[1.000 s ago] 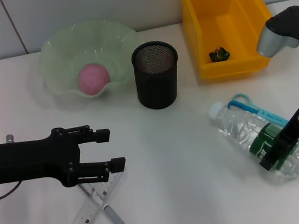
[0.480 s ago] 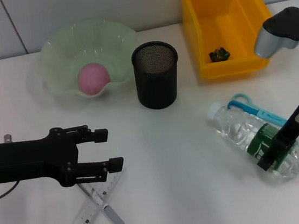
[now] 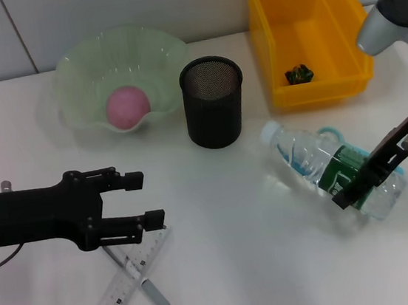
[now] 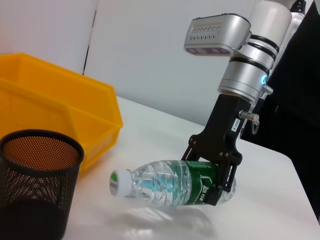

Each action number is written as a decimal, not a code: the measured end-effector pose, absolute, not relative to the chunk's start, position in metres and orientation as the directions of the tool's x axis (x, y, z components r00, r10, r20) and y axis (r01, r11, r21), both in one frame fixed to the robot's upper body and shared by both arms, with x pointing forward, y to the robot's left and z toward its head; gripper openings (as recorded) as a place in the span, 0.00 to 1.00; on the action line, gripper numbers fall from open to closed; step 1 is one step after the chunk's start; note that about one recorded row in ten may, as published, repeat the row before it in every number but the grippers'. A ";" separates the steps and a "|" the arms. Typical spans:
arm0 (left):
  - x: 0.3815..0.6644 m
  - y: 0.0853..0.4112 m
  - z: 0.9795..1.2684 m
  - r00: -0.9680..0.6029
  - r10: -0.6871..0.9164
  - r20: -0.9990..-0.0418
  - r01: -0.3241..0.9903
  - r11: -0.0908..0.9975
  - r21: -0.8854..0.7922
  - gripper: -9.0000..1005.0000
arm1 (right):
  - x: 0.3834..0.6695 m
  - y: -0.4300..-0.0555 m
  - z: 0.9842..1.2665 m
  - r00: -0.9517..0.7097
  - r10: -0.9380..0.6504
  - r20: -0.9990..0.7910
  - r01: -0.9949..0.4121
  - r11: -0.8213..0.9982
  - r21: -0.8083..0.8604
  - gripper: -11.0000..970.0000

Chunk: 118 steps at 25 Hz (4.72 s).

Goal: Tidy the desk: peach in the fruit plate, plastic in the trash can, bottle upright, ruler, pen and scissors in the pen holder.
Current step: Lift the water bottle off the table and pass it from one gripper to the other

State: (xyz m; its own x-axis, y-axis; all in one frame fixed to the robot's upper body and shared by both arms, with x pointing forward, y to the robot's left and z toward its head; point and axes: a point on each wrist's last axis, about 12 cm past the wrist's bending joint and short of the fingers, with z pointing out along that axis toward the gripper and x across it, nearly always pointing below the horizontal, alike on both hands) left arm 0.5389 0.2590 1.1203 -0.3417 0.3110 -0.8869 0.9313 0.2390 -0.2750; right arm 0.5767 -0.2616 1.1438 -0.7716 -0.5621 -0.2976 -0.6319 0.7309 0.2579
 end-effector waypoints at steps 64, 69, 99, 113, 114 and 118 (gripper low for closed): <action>0.553 0.225 1.108 -0.304 -0.240 -0.922 0.891 0.271 -0.365 0.80 | 0.531 -0.223 1.066 -0.145 -0.022 -0.989 -0.924 0.361 0.127 0.81; 0.552 0.224 1.108 -0.295 -0.237 -0.926 0.896 0.267 -0.354 0.80 | 0.531 -0.220 1.064 -0.153 -0.013 -0.988 -0.925 0.355 0.138 0.81; 0.558 0.213 1.116 -0.284 -0.246 -0.927 0.914 0.224 -0.339 0.77 | 0.530 -0.206 1.061 -0.191 -0.006 -0.982 -0.931 0.319 0.180 0.82; 0.557 0.214 1.115 -0.300 -0.243 -0.923 0.909 0.222 -0.353 0.70 | 0.531 -0.206 1.062 -0.189 -0.004 -0.982 -0.933 0.314 0.178 0.83; 0.557 0.214 1.114 -0.300 -0.244 -0.922 0.908 0.223 -0.354 0.70 | 0.531 -0.206 1.062 -0.189 -0.004 -0.982 -0.933 0.313 0.178 0.83; 0.556 0.215 1.114 -0.303 -0.247 -0.920 0.906 0.224 -0.358 0.68 | 0.531 -0.206 1.062 -0.188 -0.004 -0.982 -0.933 0.313 0.178 0.83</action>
State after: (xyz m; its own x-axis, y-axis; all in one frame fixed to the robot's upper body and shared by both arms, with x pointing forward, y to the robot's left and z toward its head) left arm 0.5563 0.2151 1.1139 -0.3028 -0.2472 -0.9204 0.9063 0.2242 -0.3583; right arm 0.5306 -0.2056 1.0616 -0.1885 -0.0040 -0.9821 -0.9330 0.3128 0.1778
